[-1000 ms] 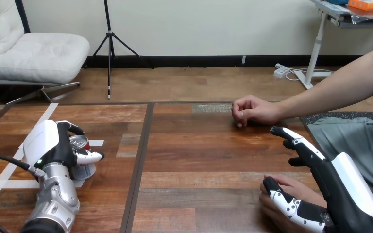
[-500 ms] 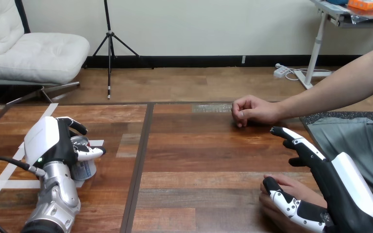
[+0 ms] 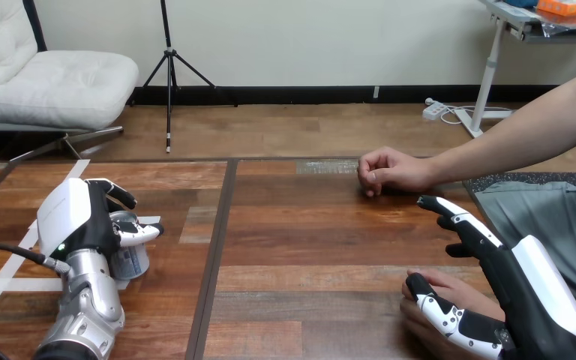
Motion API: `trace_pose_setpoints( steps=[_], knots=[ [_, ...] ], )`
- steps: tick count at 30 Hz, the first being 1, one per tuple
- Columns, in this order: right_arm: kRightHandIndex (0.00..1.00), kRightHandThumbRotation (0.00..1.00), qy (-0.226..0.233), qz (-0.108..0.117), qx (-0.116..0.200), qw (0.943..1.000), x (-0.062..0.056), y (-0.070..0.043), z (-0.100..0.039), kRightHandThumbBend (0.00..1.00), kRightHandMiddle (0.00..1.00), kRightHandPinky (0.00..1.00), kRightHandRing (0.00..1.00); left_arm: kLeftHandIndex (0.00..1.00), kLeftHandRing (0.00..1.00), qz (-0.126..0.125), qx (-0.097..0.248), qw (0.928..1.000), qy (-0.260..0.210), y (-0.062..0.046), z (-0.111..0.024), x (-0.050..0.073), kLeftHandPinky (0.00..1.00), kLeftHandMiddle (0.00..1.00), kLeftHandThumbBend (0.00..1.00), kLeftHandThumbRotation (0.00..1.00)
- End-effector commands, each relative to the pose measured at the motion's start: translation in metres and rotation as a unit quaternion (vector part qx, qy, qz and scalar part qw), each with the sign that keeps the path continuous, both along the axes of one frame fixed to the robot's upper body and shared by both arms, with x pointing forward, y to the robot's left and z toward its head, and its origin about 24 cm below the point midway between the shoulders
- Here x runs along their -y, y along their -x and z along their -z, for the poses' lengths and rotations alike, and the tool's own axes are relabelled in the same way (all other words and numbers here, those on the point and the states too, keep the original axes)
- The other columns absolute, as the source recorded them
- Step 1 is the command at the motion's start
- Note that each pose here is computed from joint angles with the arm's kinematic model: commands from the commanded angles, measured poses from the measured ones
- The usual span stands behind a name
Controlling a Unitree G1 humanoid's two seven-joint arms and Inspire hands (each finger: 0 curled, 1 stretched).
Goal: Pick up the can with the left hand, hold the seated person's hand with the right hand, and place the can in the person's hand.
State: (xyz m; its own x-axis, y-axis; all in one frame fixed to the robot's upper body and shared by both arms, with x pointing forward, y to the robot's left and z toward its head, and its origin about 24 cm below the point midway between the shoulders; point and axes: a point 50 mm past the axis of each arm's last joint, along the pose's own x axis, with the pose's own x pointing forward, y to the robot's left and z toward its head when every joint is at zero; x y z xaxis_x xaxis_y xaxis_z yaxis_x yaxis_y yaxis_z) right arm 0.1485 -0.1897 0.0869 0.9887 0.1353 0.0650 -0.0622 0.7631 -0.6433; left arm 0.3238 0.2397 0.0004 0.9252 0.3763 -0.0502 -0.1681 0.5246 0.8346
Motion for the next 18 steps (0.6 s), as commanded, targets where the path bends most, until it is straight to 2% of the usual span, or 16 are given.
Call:
trace_pose_setpoints(
  steps=[1,18],
  knots=[
    [0.88,0.00,0.007,-0.016,0.043,0.9989,-0.0023,-0.0074,-0.0163,0.35,0.92,0.79,0.90,0.49,0.47,0.007,0.036,0.9993,-0.005,-0.0076,-0.0139,-0.0008,0.43,0.50,0.75,0.00],
    [0.89,0.00,0.009,-0.015,0.044,0.9989,-0.0021,-0.0077,-0.0166,0.35,0.93,0.79,0.90,0.50,0.47,0.003,0.029,0.9996,0.003,-0.0082,-0.0138,-0.0021,0.42,0.51,0.75,0.00]
  ],
)
